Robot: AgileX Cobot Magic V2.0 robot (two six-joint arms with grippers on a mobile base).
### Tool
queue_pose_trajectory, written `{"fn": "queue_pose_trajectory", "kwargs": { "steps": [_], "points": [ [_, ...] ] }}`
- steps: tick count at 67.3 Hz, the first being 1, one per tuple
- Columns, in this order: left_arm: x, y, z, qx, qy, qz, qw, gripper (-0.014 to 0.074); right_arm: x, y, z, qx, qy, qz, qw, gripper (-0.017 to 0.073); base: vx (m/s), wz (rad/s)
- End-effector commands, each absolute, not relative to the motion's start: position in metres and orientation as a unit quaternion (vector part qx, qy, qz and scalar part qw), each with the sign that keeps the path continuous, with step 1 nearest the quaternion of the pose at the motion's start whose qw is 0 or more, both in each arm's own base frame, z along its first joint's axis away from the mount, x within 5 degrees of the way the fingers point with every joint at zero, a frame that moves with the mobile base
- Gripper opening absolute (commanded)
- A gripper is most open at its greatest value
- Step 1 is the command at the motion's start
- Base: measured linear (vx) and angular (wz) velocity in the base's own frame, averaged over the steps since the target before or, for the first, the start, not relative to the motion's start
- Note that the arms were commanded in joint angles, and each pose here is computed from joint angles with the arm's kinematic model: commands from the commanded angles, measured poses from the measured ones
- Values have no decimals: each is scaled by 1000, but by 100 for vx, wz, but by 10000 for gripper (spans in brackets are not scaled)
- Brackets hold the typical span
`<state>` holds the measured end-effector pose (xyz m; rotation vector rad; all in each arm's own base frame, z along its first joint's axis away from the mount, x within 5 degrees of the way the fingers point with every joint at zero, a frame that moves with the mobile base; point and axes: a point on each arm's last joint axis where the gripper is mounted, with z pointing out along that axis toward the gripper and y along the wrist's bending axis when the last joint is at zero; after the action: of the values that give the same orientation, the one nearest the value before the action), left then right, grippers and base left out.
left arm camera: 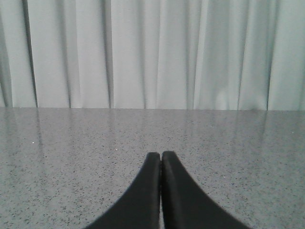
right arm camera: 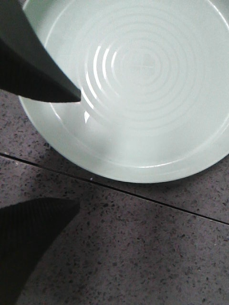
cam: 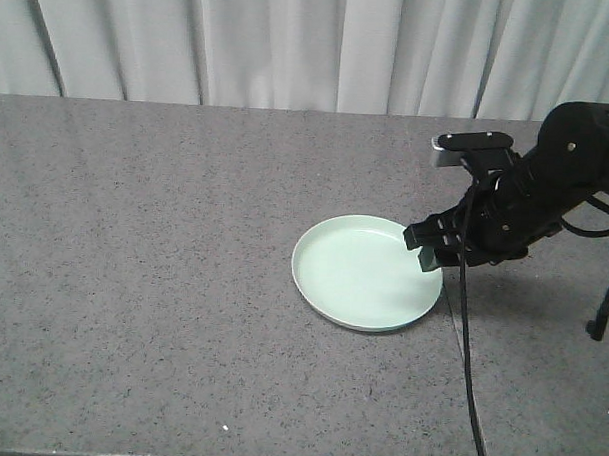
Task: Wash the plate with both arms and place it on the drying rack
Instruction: 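Close the right gripper on the plate rim nearest the robot's right side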
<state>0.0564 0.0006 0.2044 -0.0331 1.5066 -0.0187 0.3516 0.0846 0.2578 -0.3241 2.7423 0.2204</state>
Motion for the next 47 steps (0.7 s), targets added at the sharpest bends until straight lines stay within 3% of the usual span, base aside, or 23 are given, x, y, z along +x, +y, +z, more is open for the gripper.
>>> {"fn": "queue_pose_trajectory", "kwargs": {
  "steps": [1, 39, 47],
  "points": [
    [53, 0, 222, -15, 642, -14, 766, -6, 360, 86, 276, -116, 964, 79, 225, 405, 0, 0],
    [53, 0, 222, -15, 642, -14, 766, -6, 392, 92, 236, -120, 973, 71, 183, 367, 0, 0],
    [53, 0, 222, -15, 642, -14, 766, -6, 392, 92, 235, -120, 974, 71, 181, 307, 0, 0]
  ]
}}
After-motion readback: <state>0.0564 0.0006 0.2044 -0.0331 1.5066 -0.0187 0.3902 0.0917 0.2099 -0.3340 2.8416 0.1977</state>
